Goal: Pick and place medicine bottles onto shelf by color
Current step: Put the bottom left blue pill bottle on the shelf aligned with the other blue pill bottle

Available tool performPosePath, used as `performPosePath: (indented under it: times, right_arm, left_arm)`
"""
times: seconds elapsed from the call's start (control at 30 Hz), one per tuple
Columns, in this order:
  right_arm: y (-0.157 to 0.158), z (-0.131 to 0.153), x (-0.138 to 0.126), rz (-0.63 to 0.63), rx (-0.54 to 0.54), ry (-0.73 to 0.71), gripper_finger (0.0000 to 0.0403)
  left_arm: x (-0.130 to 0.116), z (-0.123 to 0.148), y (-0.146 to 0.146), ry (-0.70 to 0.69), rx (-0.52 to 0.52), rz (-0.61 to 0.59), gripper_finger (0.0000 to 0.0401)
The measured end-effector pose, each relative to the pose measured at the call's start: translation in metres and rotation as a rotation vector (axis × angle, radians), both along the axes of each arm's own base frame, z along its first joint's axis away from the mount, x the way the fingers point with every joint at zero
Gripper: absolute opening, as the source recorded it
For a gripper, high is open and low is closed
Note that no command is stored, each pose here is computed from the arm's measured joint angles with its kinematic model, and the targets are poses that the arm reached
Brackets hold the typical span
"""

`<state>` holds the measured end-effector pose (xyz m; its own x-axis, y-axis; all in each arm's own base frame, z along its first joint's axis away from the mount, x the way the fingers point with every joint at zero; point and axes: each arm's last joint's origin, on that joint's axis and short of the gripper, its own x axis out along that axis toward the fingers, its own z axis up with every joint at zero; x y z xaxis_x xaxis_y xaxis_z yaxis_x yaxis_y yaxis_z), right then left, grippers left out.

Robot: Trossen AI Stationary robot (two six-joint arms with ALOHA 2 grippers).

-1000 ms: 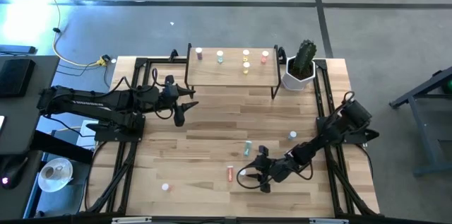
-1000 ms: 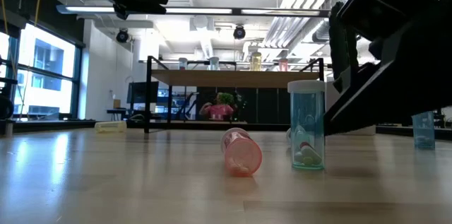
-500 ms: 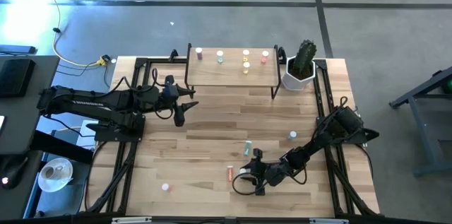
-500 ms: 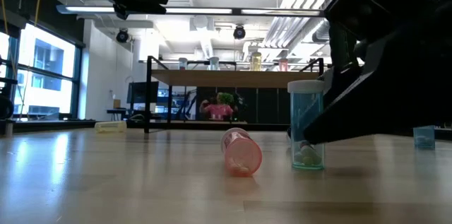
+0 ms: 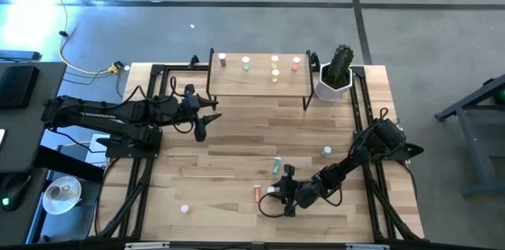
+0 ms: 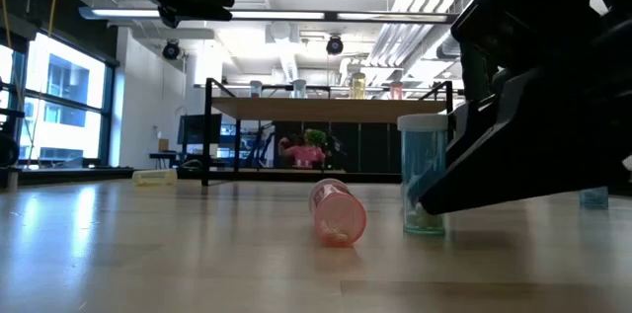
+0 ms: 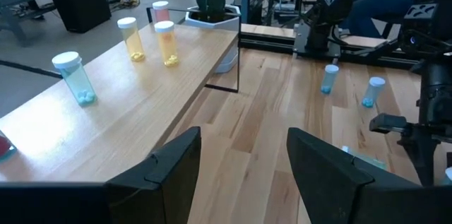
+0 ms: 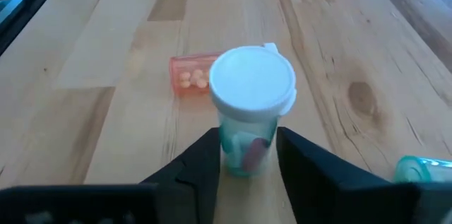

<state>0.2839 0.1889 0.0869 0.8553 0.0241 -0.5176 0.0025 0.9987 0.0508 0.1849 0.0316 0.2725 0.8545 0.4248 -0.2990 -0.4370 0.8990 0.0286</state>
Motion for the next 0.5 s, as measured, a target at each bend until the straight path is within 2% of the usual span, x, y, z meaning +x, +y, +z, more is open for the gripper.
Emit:
performPosePath:
  times: [0.23, 0.5]
  right_arm:
    - [0.000, 0.001, 0.000, -0.038, 0.051, -0.010, 0.0070]
    - [0.001, 0.009, 0.005, -0.119, 0.111, -0.115, 0.0068]
  left_arm:
    - [-0.001, -0.002, 0.000, 0.021, -0.009, -0.015, 0.0200]
    - [-0.005, -0.013, -0.003, 0.142, -0.047, -0.071, 0.0200]
